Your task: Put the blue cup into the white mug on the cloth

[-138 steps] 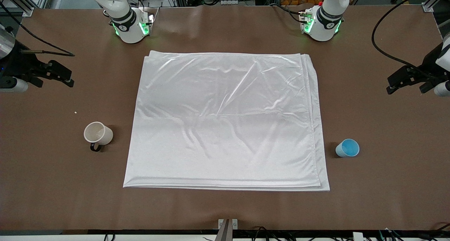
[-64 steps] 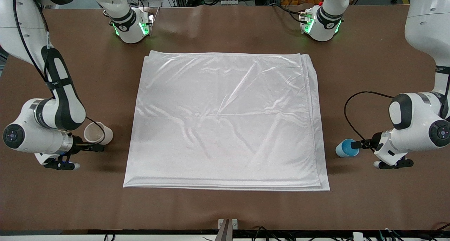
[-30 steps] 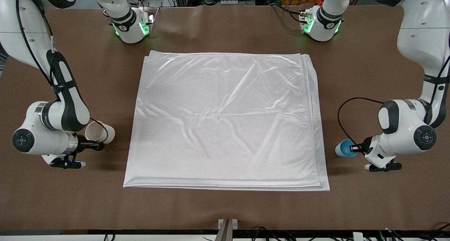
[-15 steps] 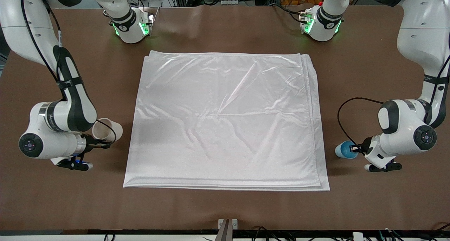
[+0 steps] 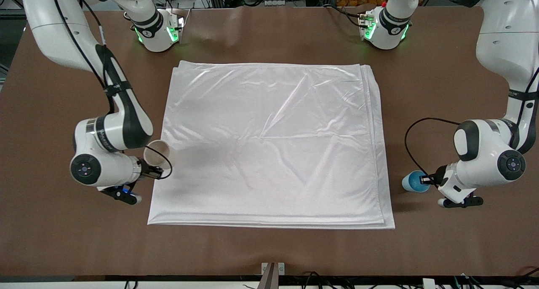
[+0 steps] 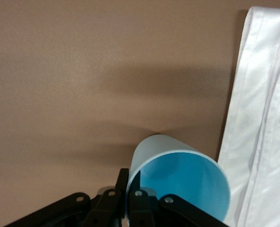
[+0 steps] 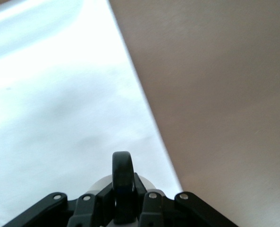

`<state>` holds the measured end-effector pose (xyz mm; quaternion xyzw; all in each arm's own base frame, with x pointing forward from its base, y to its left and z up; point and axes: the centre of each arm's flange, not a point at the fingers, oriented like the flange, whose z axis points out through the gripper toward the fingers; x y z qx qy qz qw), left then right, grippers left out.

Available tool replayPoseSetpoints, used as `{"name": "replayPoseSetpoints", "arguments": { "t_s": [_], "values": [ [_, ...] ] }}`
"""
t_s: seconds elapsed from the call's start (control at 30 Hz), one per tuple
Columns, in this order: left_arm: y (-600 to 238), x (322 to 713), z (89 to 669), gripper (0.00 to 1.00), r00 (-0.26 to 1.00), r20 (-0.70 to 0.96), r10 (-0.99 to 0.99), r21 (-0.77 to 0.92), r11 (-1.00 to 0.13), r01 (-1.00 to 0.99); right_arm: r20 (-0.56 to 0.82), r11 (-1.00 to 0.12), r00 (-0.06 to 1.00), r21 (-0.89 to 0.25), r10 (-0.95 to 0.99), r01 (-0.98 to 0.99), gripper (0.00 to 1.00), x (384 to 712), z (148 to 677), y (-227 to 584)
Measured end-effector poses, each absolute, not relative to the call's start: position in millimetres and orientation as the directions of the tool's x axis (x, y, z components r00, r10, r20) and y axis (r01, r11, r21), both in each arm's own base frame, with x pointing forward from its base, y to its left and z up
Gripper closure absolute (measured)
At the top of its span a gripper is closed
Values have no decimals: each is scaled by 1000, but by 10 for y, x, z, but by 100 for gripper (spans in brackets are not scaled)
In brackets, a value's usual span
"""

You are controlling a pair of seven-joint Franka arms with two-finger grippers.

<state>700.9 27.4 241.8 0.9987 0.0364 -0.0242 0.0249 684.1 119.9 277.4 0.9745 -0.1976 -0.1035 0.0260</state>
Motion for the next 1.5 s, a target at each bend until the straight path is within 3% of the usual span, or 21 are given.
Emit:
{"name": "replayPoseSetpoints", "arguments": {
  "t_s": [0.73, 1.5],
  "values": [
    [264, 7096, 3035, 96, 997, 43, 68, 43, -997, 66, -134, -790, 779, 55, -612, -611, 90, 6404, 2938, 3053],
    [-331, 7008, 3834, 96, 996, 86, -20, 71, -997, -26, -108, -677, 669, 59, -735, -734, 90, 5844, 2549, 4156]
  ]
}}
